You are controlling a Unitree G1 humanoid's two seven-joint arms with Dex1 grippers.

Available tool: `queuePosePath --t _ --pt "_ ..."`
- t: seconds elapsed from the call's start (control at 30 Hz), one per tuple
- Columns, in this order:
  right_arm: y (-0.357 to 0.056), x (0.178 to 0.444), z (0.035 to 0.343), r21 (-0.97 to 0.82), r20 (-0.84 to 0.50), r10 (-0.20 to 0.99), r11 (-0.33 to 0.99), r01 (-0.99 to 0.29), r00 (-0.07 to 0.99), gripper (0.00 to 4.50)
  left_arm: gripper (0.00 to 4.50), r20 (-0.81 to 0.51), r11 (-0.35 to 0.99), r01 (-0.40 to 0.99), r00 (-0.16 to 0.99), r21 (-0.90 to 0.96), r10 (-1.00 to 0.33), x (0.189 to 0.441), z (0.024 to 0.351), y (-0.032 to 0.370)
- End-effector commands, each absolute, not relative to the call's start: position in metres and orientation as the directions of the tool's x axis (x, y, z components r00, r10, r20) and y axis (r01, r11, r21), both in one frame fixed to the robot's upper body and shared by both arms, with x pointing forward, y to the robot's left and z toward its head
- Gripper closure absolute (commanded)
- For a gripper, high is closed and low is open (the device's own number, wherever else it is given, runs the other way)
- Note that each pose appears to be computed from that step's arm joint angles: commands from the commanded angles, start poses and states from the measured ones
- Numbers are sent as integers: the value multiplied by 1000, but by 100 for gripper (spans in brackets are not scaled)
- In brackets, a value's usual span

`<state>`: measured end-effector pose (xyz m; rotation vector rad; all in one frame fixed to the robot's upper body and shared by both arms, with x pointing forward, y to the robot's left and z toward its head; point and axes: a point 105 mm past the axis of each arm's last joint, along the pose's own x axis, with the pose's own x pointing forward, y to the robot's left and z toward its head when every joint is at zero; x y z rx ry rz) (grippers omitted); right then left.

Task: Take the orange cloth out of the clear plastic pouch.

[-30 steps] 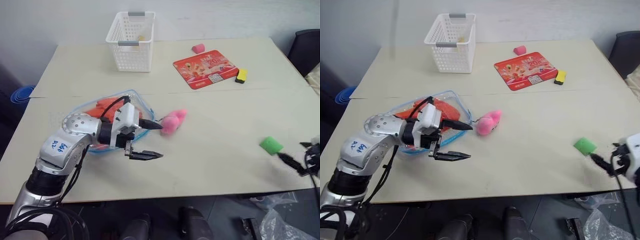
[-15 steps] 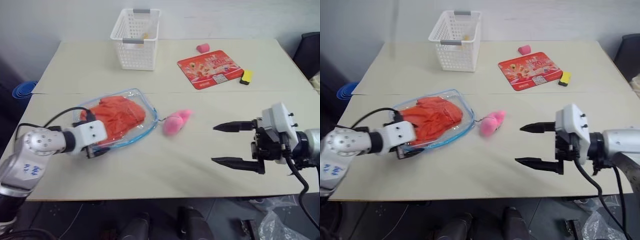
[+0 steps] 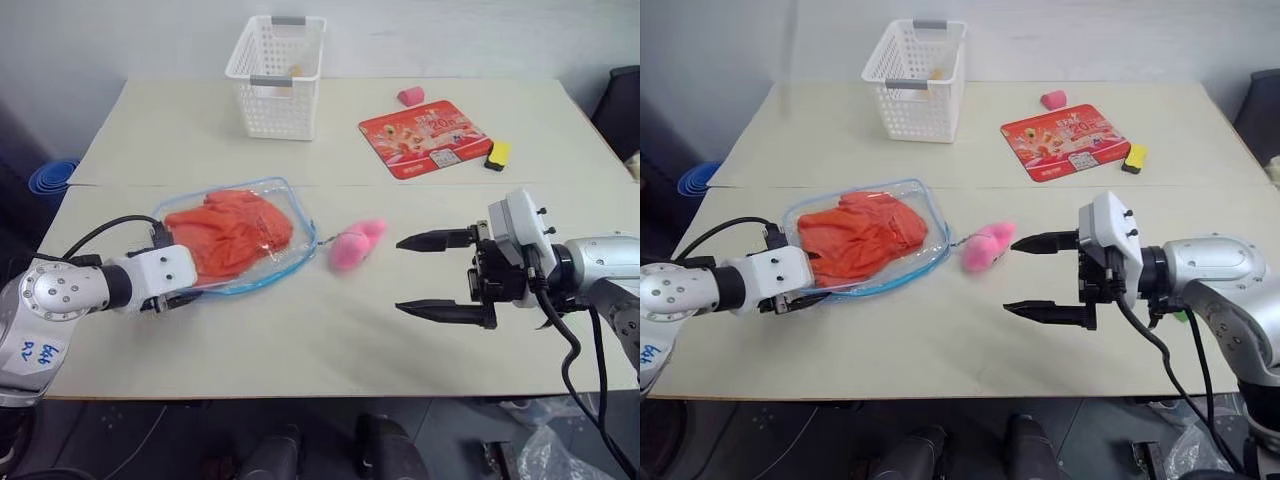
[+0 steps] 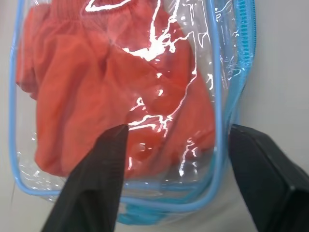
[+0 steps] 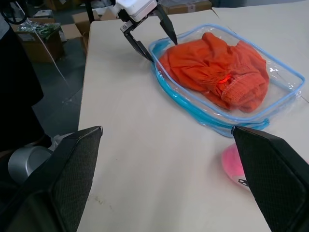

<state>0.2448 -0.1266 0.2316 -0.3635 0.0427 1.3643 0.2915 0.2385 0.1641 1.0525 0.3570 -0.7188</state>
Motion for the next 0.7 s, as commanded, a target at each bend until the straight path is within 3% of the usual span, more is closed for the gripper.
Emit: queuePosePath --t 0.03,0.27,0.7 --pt "-124 240 238 -268 -225 953 137 -953 201 0 249 -590 293 687 723 664 -360 290 165 241" --pt "-130 246 240 -291 -220 944 177 -940 246 0 448 -604 258 704 704 661 -374 288 159 242" --pt "-166 257 231 -281 -256 886 314 -907 386 0 448 -517 -50 698 478 714 -710 271 152 166"
